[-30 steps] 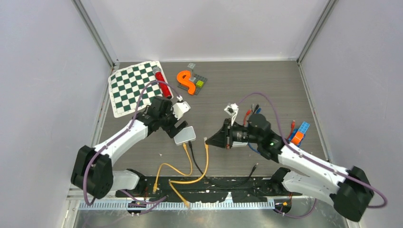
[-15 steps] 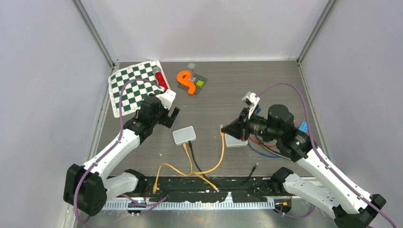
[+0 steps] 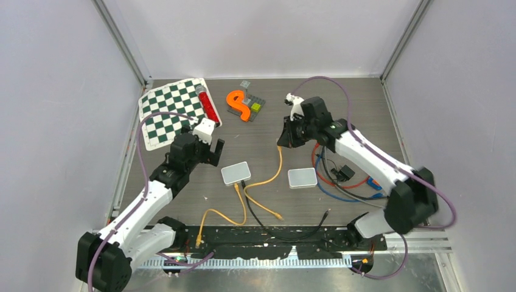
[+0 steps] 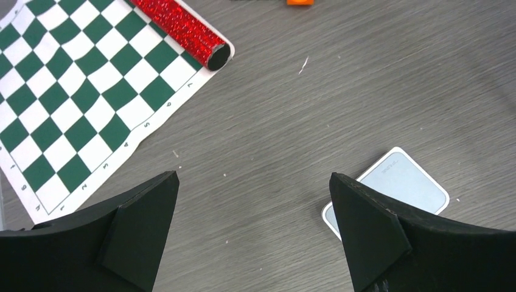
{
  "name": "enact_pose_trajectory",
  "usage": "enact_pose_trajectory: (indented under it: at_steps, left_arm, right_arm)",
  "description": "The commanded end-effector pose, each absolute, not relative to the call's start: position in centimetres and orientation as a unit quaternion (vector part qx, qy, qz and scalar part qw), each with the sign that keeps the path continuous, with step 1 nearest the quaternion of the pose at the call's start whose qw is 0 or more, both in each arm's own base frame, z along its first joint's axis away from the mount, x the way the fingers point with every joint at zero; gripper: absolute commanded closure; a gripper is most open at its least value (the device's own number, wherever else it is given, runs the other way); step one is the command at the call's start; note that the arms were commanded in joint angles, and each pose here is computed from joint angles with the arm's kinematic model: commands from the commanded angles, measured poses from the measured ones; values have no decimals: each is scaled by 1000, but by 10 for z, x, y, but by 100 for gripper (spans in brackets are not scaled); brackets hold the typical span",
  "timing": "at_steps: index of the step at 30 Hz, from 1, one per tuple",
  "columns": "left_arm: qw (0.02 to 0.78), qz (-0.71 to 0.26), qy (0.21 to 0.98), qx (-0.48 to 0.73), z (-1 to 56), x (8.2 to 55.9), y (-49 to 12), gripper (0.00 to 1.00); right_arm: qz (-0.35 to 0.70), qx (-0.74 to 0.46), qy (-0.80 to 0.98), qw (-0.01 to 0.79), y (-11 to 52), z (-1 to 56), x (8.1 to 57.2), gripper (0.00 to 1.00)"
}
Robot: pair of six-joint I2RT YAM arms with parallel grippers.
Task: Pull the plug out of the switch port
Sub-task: Place the connector at the center of the board.
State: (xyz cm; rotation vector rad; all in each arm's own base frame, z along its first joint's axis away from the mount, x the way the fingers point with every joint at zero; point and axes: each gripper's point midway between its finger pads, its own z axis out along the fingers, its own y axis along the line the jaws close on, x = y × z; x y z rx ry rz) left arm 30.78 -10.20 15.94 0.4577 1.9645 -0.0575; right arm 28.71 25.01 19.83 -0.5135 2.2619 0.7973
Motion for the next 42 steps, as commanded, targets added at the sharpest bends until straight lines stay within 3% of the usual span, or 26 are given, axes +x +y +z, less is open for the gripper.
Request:
enact_pose_trajectory:
  at_steps: [1,9,13,15,18,22,28,36,42]
  left_arm:
    - [566,-45,795,212,179,313,-113,0]
    - [511,-63,813,270,157,307,-126,0]
    - [512,-66,809,282,155,306,-128,0]
    - [519,-63,804,285,157,307,-127,0]
    - [524,-65,797,295,157,308,-130,0]
    - [519,-68,798,300,153,308,-132,0]
    - [522,-45,809,267,152,311,-120,0]
    - [539,60,822,171,163,313,-70,1]
    - [540,43,814,212,161,308,-80,0]
  right_arm:
    - [243,-168,914,279,243,139,326,94]
    - [175,-170,946,216,255,83,391,85]
    - [170,-173,947,212,259,85,400,59]
    - [187,-175,938,232,262,102,399,51]
    - [228,-181,918,270,266,146,385,46]
    - [318,-184,883,292,283,184,348,46]
    - [398,-182,857,272,325,181,283,55]
    - [368,-237,874,211,386,136,232,64]
    - [290,-265,903,171,396,94,225,66]
